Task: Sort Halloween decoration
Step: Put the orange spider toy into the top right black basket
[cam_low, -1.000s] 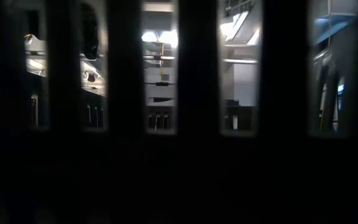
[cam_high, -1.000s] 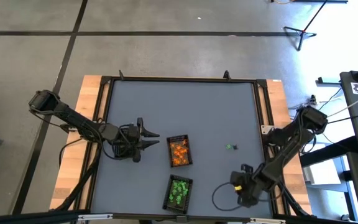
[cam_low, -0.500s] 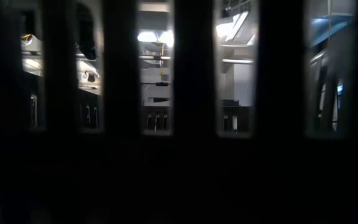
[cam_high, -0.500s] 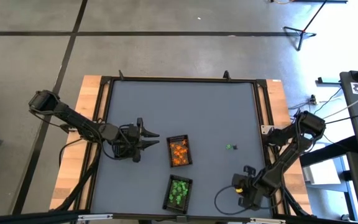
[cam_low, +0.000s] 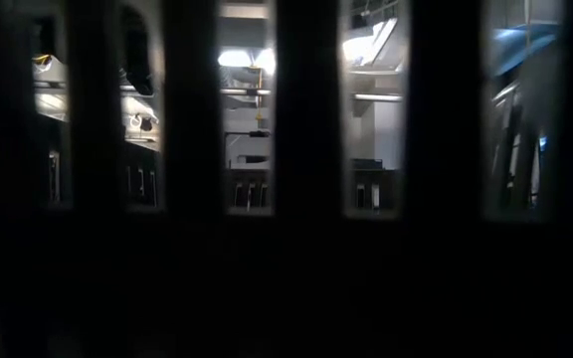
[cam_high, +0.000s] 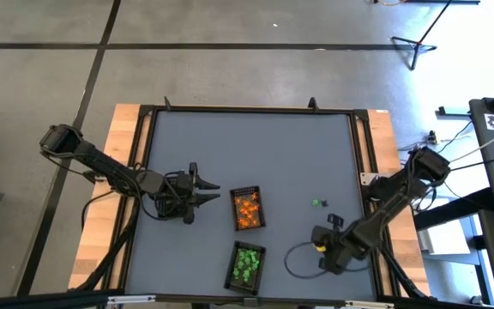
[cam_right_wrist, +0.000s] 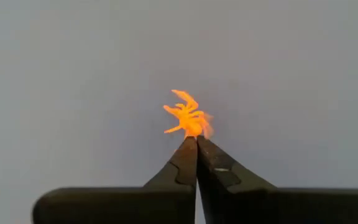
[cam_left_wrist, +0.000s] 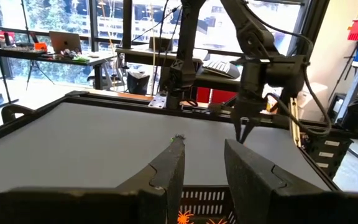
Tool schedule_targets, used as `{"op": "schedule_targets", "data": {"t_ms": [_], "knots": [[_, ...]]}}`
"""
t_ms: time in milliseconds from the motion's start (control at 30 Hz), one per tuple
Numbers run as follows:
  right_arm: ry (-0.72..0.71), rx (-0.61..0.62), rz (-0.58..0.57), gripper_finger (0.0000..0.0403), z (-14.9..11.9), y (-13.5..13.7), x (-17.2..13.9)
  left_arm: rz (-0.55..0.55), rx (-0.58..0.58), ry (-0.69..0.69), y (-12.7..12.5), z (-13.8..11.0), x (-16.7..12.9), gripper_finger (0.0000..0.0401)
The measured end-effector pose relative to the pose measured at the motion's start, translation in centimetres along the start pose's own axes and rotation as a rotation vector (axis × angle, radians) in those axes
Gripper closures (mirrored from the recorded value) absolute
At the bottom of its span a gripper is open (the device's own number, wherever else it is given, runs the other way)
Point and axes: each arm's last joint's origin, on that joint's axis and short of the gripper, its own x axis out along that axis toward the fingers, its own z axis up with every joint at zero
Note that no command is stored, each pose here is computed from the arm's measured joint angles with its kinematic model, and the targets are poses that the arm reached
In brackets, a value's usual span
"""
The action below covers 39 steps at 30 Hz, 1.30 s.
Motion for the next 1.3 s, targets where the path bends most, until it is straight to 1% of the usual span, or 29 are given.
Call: {"op": "schedule_targets", "data": {"t_ms": [133, 333, 400, 467, 533, 633, 767, 833, 933, 1000, 1067, 1167, 1233, 1300], "knots": [[-0.033, -0.038, -0.016, 0.0401, 2.8, -1.6, 0.0, 0.0, 0.002, 0.0, 0.0, 0.0, 0.0, 0.0295], [-0.105, -0.102, -0.01, 0.0401, 6.9, -4.0, -0.3, 0.001, 0.004, 0.003, 0.0, 0.0, 0.0, 0.0295], [-0.107, -0.113, -0.008, 0.0402, 8.2, -4.6, -0.6, 0.001, 0.004, 0.003, 0.0, 0.0, 0.0, 0.0295], [-0.078, -0.12, 0.013, 0.0402, 8.7, -5.0, -0.7, 0.002, 0.006, 0.009, 0.0, -0.1, 0.0, 0.0295], [-0.028, -0.113, 0.058, 0.0399, 8.8, -5.2, -0.6, 0.003, 0.01, 0.018, 0.0, -0.2, 0.0, 0.0295], [0.055, -0.085, 0.122, 0.0384, 8.0, -4.7, -0.7, 0.003, 0.011, 0.022, 0.0, -0.2, 0.0, 0.0295], [0.104, -0.067, 0.163, 0.0344, 6.4, -3.1, -1.0, 0.003, 0.01, 0.022, 0.0, -0.2, 0.0, 0.0295], [0.1, -0.041, 0.143, 0.0318, 5.6, -2.6, -1.1, 0.004, -0.002, 0.022, 0.0, -0.2, 0.0, 0.0295], [0.043, -0.019, 0.075, 0.0279, 4.9, -2.1, -0.9, 0.004, -0.013, 0.021, 0.0, -0.2, 0.0, 0.0295], [0.021, -0.021, 0.033, 0.0256, 4.6, -1.8, -0.4, 0.004, -0.015, 0.019, 0.0, -0.2, 0.0, 0.0295], [0.034, -0.028, 0.004, 0.0237, 4.4, -1.6, 0.5, 0.004, -0.017, 0.015, 0.0, -0.2, 0.0, 0.0295], [0.085, -0.036, -0.035, 0.0222, 4.0, -1.4, 2.1, 0.002, -0.021, 0.005, 0.0, -0.1, 0.0, 0.0295], [0.101, -0.038, -0.046, 0.022, 4.0, -1.3, 2.7, 0.002, -0.022, 0.003, 0.0, 0.0, 0.0, 0.0295], [0.125, -0.046, -0.062, 0.0228, 3.9, -1.3, 3.3, 0.001, -0.023, 0.001, 0.0, 0.0, 0.0, 0.0295]]}}
